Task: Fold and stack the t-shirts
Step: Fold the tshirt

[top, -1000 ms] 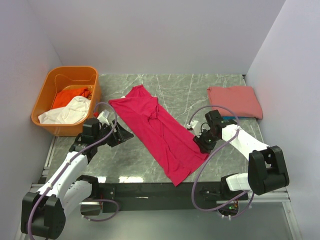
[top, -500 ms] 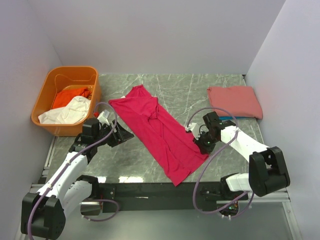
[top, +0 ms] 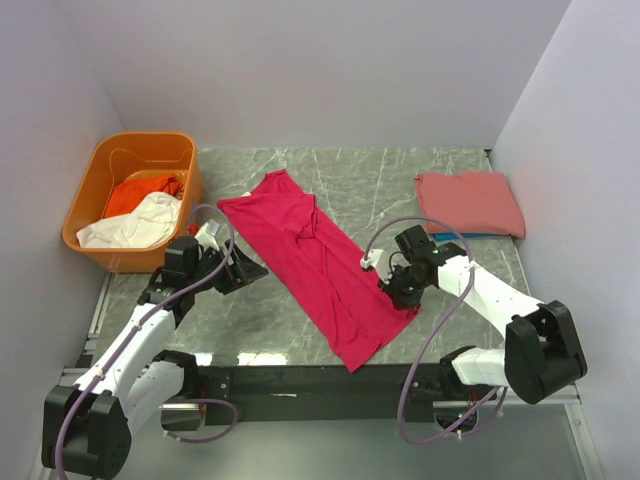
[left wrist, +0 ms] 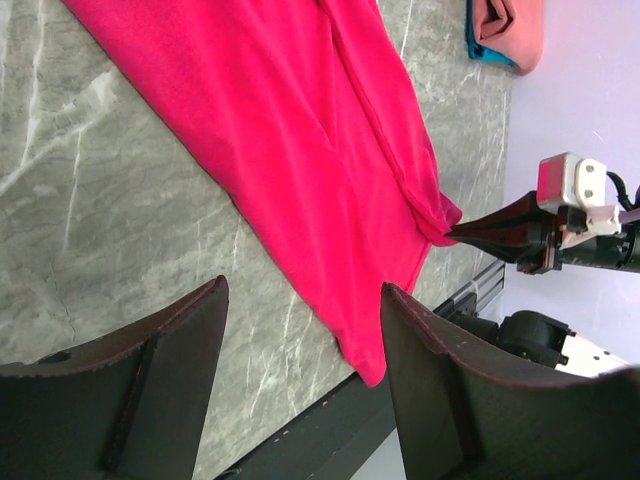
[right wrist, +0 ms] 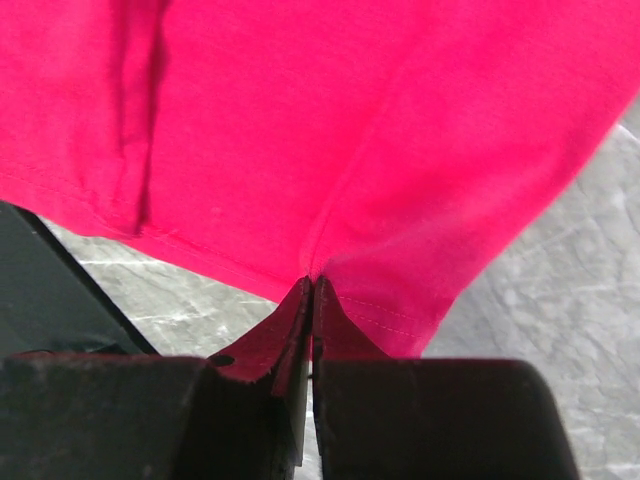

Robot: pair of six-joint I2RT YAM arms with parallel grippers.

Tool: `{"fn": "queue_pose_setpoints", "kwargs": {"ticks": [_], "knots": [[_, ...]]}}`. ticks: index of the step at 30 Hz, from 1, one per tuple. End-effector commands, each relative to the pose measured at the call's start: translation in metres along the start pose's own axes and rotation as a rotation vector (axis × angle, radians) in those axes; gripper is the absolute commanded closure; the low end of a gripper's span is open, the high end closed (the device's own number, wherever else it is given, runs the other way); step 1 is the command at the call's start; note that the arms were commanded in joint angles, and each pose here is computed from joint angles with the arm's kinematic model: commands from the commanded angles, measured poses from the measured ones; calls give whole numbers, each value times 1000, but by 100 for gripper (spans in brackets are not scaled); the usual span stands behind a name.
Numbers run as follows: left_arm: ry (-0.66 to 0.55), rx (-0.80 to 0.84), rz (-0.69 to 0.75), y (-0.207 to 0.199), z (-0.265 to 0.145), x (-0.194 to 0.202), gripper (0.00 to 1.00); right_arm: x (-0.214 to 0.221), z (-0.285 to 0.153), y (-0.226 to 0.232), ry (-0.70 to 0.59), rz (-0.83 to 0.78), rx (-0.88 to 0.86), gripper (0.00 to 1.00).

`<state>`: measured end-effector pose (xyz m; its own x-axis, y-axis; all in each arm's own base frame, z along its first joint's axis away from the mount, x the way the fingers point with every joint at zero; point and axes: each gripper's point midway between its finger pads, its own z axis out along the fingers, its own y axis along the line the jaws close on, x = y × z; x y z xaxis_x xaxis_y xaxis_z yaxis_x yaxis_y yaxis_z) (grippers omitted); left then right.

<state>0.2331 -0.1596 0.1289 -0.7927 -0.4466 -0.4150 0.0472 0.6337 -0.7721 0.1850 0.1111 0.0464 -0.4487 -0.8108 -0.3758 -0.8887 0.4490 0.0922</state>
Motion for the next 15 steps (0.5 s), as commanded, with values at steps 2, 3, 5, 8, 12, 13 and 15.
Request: {"fn": "queue_pose_setpoints", "kwargs": {"ticks": [2,3,5,8,12,13,15], "knots": [[-3,46,35,-10,-1,-2,32,-4,0,13,-8,-29,-24,96],[-4,47,36,-10,-1,-3,33,-5,-1,15,-10,-41,-28,96],[-2,47,34,-10,-1,-2,32,-6,-1,19,-11,-52,-39,96],[0,49,35,-11,-1,-2,32,-6,1,25,-5,-70,-59,96],[5,57,38,-12,-1,-1,32,-1,10,33,29,-80,-96,93],[6,58,36,-12,0,-1,32,-2,12,35,35,-90,-102,89],[13,64,40,-13,0,-1,32,-1,14,37,44,-91,-121,85]]}}
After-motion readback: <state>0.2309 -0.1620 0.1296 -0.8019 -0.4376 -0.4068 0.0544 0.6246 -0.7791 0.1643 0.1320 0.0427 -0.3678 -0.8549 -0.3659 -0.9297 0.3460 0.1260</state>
